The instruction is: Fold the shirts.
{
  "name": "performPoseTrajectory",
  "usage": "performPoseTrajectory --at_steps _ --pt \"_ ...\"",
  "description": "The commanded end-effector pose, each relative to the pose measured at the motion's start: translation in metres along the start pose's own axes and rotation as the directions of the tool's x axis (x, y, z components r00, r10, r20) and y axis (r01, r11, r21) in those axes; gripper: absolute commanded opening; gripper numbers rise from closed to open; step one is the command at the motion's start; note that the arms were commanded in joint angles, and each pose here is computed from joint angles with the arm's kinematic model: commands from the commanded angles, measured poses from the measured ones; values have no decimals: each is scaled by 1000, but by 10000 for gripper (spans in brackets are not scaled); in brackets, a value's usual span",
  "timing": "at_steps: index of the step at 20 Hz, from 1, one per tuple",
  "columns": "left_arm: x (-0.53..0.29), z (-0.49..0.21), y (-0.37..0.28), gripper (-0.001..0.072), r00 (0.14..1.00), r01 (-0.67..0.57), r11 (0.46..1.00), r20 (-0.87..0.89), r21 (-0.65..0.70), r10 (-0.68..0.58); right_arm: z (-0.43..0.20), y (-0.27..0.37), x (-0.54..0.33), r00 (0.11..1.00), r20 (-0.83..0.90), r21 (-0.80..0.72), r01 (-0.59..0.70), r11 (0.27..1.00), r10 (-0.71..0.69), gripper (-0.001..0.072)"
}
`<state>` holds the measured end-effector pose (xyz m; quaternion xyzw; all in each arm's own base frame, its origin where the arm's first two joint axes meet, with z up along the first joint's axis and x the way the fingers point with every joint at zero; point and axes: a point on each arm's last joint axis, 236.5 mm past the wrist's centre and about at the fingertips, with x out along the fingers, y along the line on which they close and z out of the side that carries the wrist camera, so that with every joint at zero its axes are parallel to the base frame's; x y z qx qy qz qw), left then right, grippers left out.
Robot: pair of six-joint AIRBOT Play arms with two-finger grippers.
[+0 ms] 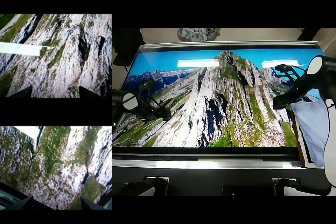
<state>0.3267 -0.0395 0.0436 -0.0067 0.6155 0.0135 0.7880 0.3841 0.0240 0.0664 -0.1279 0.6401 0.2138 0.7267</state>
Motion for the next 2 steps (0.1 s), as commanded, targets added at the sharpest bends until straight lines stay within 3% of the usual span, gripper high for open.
performPoseTrajectory --at_steps 1,2 --pt "0 0 0 682 1000 0 1000 0 0 0 0 1 0 1000 -1 -1 -3 1000 3 664" --pt "0 0 0 683 1000 0 1000 0 0 0 0 1 0 1000 -1 -1 -3 1000 3 664"
